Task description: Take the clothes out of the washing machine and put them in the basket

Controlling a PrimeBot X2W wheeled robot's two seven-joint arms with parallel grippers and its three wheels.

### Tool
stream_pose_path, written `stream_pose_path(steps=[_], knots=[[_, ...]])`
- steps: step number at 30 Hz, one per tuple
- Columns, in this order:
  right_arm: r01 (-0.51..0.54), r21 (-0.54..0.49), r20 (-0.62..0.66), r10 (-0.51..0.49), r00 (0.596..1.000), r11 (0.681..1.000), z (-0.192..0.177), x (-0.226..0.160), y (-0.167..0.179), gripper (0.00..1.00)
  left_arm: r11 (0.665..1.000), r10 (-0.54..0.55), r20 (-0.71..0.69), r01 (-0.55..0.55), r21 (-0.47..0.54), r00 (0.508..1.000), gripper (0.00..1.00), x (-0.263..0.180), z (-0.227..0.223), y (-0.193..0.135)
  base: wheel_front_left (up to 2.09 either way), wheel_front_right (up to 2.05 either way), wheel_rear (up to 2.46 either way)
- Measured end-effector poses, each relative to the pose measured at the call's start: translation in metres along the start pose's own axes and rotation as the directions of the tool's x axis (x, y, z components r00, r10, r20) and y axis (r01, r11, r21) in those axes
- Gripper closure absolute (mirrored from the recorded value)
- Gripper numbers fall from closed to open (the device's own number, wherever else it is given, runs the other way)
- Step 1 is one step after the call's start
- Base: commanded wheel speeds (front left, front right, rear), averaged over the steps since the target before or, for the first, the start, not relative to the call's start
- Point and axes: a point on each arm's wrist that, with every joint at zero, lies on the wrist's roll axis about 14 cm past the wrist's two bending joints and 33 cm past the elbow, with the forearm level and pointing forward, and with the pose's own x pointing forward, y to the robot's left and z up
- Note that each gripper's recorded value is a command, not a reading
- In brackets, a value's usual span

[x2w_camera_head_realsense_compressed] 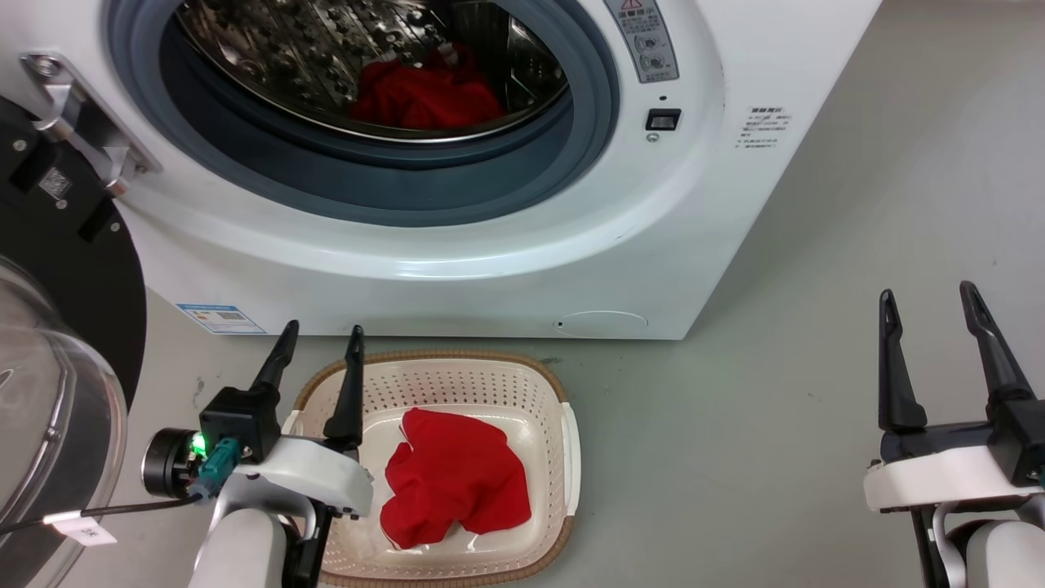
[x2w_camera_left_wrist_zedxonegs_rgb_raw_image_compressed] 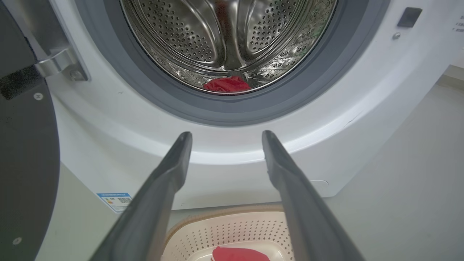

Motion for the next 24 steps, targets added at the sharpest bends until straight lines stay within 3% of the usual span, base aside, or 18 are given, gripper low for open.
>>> stream_pose_path(steps=[12, 16, 17, 24], knots=[[-0.011, 0.021, -0.017, 0.012, 1.000, 1.000, -0.007, 0.000, 0.005, 0.00, 0.995, -0.082, 0.055, 0.079, 0.054, 0.995, 0.00, 0.020, 0.019, -0.014, 0.00, 0.00, 0.00], [0.000, 0.023, -0.043, 0.001, 0.999, 1.000, -0.016, -0.002, 0.001, 0.00, 0.988, -0.124, 0.019, 0.122, 0.095, 0.992, 0.00, 0.048, 0.014, -0.014, 0.00, 0.00, 0.00], [0.016, 0.024, -0.053, -0.015, 0.999, 1.000, -0.019, -0.002, -0.004, 0.00, 0.983, -0.142, -0.028, 0.144, 0.109, 0.989, 0.00, 0.076, 0.012, -0.013, 0.00, 0.00, 0.00], [0.062, 0.005, -0.111, -0.061, 0.992, 0.998, -0.039, -0.007, -0.021, 0.00, 0.979, -0.143, -0.153, 0.163, 0.124, 0.978, 0.00, 0.140, 0.002, -0.005, 0.00, 0.00, 0.00]])
